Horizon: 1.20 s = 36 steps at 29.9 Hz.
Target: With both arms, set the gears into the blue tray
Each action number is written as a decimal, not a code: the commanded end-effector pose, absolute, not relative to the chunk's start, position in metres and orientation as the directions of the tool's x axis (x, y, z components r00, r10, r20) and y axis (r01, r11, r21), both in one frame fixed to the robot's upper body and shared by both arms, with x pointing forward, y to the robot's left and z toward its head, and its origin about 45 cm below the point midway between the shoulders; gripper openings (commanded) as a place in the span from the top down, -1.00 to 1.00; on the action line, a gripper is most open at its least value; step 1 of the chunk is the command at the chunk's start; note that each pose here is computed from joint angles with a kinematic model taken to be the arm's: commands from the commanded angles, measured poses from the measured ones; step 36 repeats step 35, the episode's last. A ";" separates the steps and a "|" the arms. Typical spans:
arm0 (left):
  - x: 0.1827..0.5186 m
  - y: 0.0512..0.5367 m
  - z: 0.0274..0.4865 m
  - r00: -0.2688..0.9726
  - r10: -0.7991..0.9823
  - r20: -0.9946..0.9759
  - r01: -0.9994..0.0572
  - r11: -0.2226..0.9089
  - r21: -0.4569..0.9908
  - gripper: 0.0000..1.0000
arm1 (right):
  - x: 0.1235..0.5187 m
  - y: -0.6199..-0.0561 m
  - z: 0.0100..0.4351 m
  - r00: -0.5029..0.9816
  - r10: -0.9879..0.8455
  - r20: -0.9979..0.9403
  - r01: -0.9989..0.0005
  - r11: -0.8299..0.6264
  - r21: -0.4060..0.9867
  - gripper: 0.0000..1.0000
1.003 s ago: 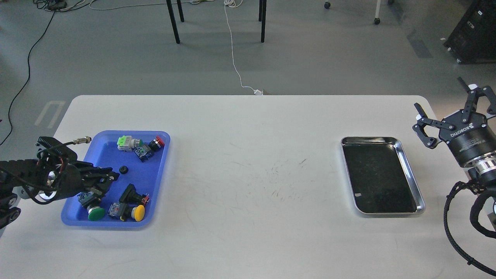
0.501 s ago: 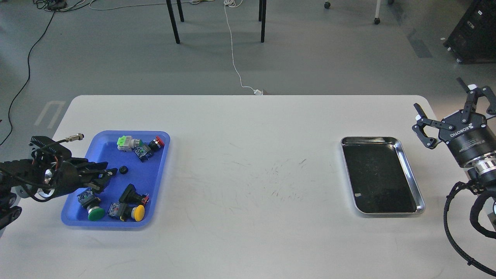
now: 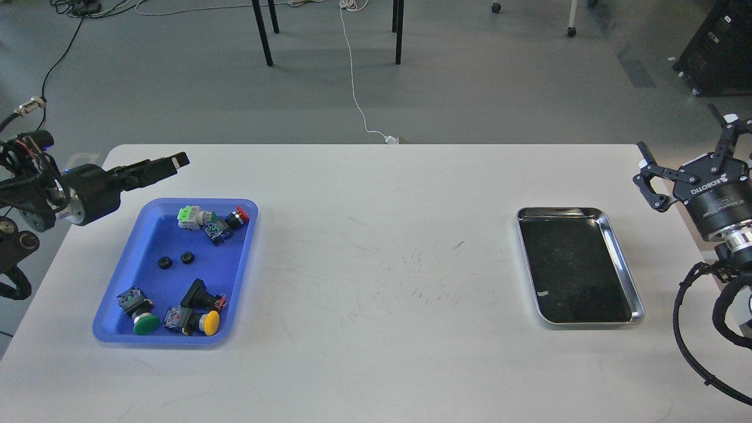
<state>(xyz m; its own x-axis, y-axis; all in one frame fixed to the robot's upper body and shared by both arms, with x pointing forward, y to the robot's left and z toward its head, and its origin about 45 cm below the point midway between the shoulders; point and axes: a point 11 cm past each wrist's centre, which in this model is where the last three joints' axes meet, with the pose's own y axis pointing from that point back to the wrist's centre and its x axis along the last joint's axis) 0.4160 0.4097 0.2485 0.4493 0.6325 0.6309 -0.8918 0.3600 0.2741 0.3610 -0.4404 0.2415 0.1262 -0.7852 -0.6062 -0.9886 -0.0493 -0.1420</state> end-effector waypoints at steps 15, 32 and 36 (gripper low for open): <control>0.495 0.326 0.266 0.209 0.855 -0.475 -0.977 0.206 -0.059 -0.96 | 0.457 -0.393 0.257 0.060 -0.723 -0.688 -0.995 0.008 -0.096 -0.98; 0.494 0.304 0.232 0.139 0.676 -0.724 -0.989 0.126 -0.072 -0.96 | 0.467 -0.360 0.211 0.025 -0.606 -0.795 -0.999 0.017 -0.045 -0.98; 0.493 0.302 0.229 0.136 0.663 -0.736 -0.990 0.124 -0.071 -0.96 | 0.470 -0.357 0.220 0.063 -0.607 -0.793 -0.997 -0.006 -0.075 -0.99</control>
